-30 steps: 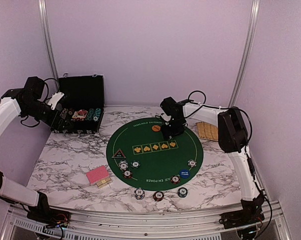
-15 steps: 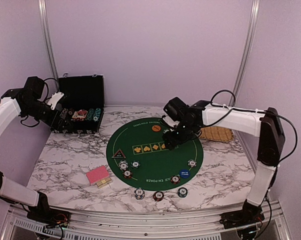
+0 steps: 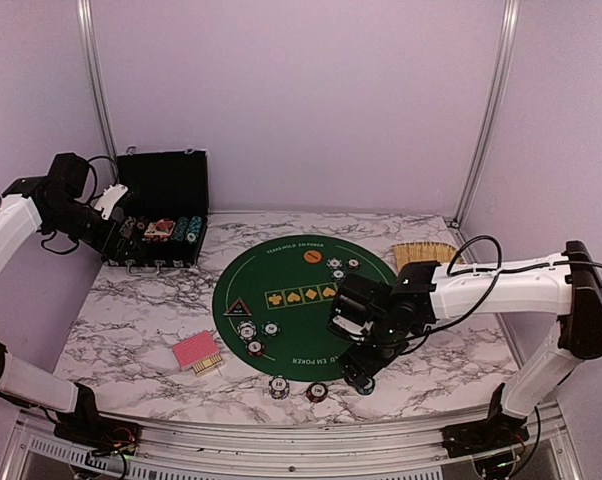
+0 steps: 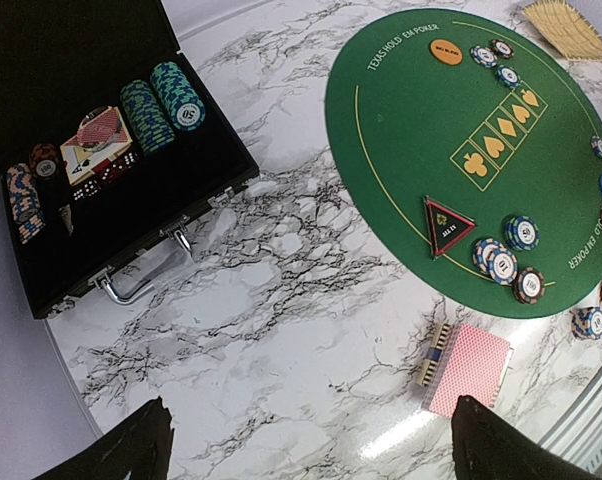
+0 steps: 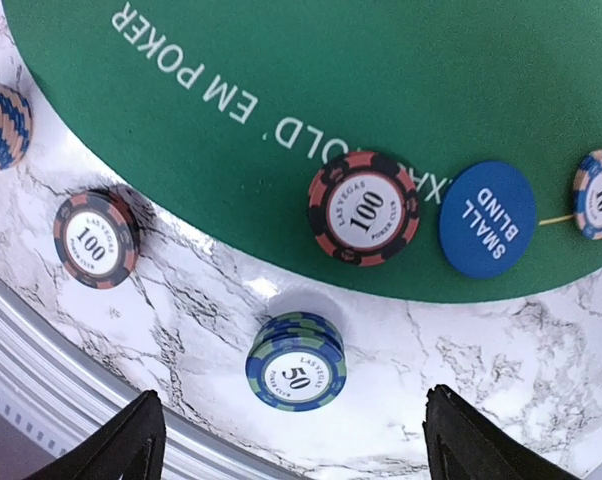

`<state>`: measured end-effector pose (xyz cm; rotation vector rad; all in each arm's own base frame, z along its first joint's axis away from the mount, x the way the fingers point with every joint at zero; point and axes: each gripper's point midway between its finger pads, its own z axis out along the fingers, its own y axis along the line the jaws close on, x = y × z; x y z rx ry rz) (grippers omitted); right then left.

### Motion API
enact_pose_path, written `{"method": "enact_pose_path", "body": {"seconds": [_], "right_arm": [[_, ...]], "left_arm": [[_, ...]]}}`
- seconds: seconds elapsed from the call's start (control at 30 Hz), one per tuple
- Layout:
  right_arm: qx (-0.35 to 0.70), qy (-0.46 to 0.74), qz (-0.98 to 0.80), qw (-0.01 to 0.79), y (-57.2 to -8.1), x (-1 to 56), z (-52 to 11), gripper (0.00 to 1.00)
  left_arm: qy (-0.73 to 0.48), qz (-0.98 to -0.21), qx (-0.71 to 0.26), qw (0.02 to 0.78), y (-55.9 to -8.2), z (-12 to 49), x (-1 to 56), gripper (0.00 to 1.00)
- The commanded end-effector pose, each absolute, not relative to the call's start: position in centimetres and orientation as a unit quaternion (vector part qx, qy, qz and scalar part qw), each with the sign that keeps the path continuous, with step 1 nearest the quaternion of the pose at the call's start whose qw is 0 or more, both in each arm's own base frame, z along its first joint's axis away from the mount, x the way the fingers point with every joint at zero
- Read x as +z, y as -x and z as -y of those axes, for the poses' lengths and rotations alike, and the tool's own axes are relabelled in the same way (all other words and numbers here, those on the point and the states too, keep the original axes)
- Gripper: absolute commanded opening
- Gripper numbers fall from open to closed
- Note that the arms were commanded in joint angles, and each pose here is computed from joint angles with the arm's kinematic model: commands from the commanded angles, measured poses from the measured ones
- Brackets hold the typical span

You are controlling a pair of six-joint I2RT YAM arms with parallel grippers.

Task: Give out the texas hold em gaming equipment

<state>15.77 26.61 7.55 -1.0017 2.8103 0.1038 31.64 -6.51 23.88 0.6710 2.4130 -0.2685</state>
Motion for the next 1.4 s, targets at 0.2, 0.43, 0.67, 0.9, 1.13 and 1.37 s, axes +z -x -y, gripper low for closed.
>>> {"method": "enact_pose_path", "body": {"seconds": [0.2, 0.43, 0.67, 0.9, 1.13, 1.37], "right_arm": [[0.055, 0.335, -0.940, 0.039, -13.9, 4.9, -27.0, 0.86], [0.047, 0.342, -0.938, 0.034, -14.1, 3.8, -27.2, 0.75], [0.033, 0.342, -0.938, 0.034, -14.3, 3.1, -26.8, 0.69], [0.032, 0.343, -0.938, 0.032, -14.4, 2.9, -26.7, 0.62], [0.020, 0.343, -0.938, 0.044, -15.0, 3.0, -26.3, 0.49], [0.015, 0.341, -0.939, 0.047, -15.2, 3.3, -25.9, 0.37]], "left_arm": [[-0.256, -0.908, -0.101, 0.316, -31.4, 6.5, 24.8, 0.99], [-0.257, -0.907, -0.100, 0.318, -31.4, 6.5, 24.9, 0.99], [-0.257, -0.907, -0.099, 0.319, -31.4, 6.5, 25.0, 0.99], [-0.256, -0.907, -0.100, 0.319, -31.4, 6.5, 25.0, 0.99], [-0.256, -0.907, -0.097, 0.320, -31.4, 6.5, 25.1, 0.99], [-0.255, -0.907, -0.098, 0.322, -31.4, 6.5, 25.2, 0.99]]}}
